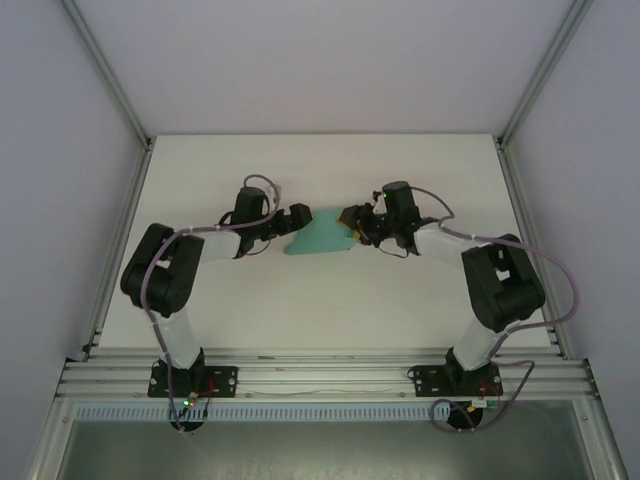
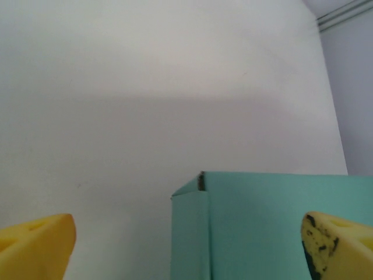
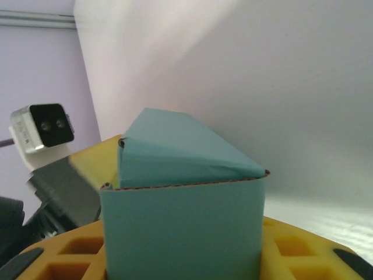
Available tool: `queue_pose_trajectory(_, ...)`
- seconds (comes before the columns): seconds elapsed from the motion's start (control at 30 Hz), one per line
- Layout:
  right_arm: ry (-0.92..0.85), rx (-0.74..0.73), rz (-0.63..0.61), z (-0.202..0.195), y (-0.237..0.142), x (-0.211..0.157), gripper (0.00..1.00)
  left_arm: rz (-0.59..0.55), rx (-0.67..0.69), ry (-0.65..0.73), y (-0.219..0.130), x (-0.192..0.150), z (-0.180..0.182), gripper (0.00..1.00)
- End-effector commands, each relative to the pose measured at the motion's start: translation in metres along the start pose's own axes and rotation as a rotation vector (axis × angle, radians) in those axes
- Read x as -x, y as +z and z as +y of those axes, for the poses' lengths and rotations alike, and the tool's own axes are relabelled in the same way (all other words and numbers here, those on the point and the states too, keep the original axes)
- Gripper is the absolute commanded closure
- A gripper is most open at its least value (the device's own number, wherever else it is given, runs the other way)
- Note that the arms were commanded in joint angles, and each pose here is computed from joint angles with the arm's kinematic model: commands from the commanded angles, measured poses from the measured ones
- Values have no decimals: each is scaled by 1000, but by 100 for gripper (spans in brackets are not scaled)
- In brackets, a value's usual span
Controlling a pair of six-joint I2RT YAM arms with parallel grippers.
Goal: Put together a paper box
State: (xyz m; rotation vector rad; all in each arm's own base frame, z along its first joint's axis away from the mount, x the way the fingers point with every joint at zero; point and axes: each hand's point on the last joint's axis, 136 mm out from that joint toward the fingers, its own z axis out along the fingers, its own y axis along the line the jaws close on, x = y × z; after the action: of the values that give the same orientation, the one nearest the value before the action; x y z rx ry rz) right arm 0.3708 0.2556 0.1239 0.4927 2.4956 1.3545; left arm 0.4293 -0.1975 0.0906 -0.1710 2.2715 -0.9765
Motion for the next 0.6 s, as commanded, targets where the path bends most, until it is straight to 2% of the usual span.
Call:
queue_pose_trajectory(0.0,78,-69,4,14,-26,5,64,-144,25,298,-32,51,-43,0)
queue_pose_trajectory(0.07,169,-105,37,11,-34,5,65,-155,18,458,-43,60,-67,0)
queue_pose_trajectory(0.13,283,-118,100,12,-42,2,67,-86,-37,663,-52,48,-95,0)
queue_pose_trajectory(0.23,469,-152,211,5,-52,-9,74,77,-133,963,-65,9,-125,0)
queue_pose_trajectory(0.37,682,-111,363,12,-51,-25,80,312,-176,1304,-75,-47,-131,0)
queue_pose_trajectory(0.43,739,-111,426,16,-53,-32,83,340,-186,1390,-75,-58,-131,0)
queue_pose_trajectory(0.57,739,-168,435,17,-63,-34,82,332,-221,1445,-76,-64,-135,0)
